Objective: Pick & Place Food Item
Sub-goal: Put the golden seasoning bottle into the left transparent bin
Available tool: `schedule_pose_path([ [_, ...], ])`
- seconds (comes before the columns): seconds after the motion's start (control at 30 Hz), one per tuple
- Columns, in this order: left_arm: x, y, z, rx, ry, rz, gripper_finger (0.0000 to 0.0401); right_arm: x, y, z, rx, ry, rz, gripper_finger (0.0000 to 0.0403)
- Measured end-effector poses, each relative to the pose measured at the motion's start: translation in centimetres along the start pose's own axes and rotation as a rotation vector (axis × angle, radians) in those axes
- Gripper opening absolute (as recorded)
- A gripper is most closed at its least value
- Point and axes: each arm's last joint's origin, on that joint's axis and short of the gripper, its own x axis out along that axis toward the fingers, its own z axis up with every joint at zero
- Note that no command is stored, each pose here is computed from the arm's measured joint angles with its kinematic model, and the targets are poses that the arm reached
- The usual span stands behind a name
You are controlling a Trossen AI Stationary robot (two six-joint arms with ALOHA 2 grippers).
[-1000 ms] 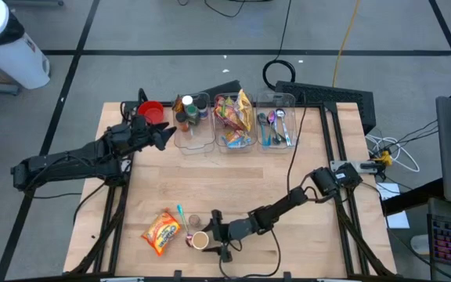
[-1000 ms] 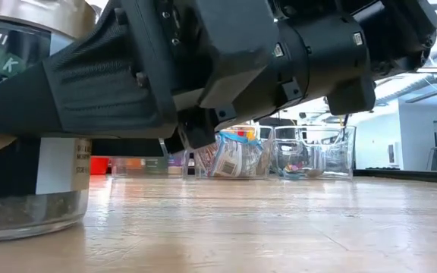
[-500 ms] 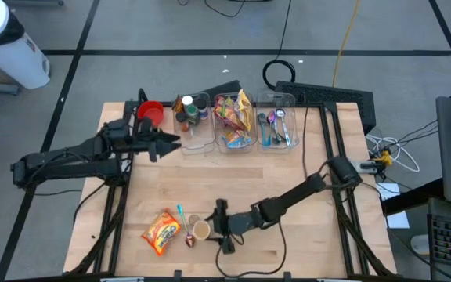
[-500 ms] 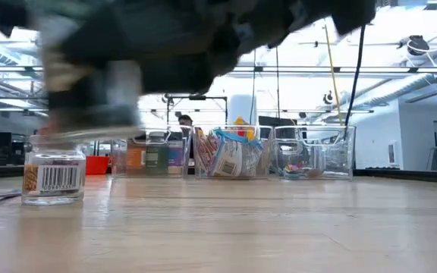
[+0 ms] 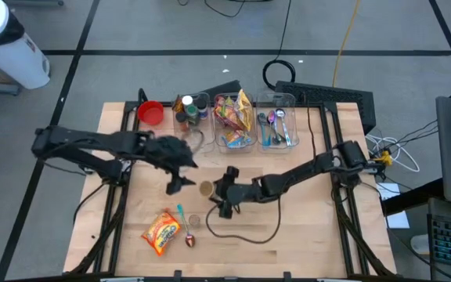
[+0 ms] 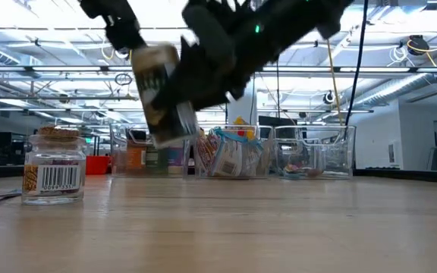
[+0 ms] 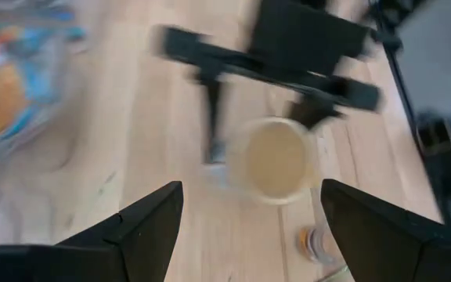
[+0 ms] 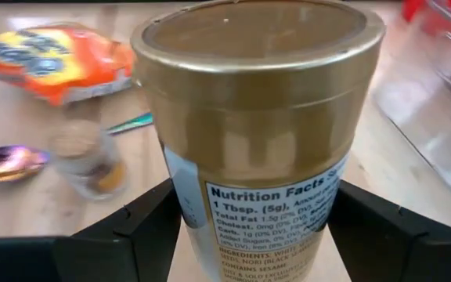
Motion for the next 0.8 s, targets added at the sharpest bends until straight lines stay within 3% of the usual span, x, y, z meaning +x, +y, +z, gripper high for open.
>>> schedule_pose_path([
  [0.2, 3.1, -1.7, 0.5, 0.152, 0.080, -0.036, 0.0310, 0.6, -1.6, -1.4, 0.061, -0.057, -0.018, 0.0264],
  [0.4, 4.9, -1.5, 0.5, 0.105, 0.082, 0.131, 0.0310, 0.4, -1.3, -1.0, 0.053, -0.118, 0.004, 0.0264],
  [0.6, 6.4, -1.7, 0.3, 0.068, 0.124, 0.098, 0.0310, 0.5, -1.2, -1.3, 0.035, -0.096, 0.013, 0.0264],
  [0.8, 7.1, -2.4, 0.1, 0.132, 0.140, 0.044, 0.0310, 0.5, -1.1, -1.4, 0.026, -0.084, 0.043, 0.0264],
])
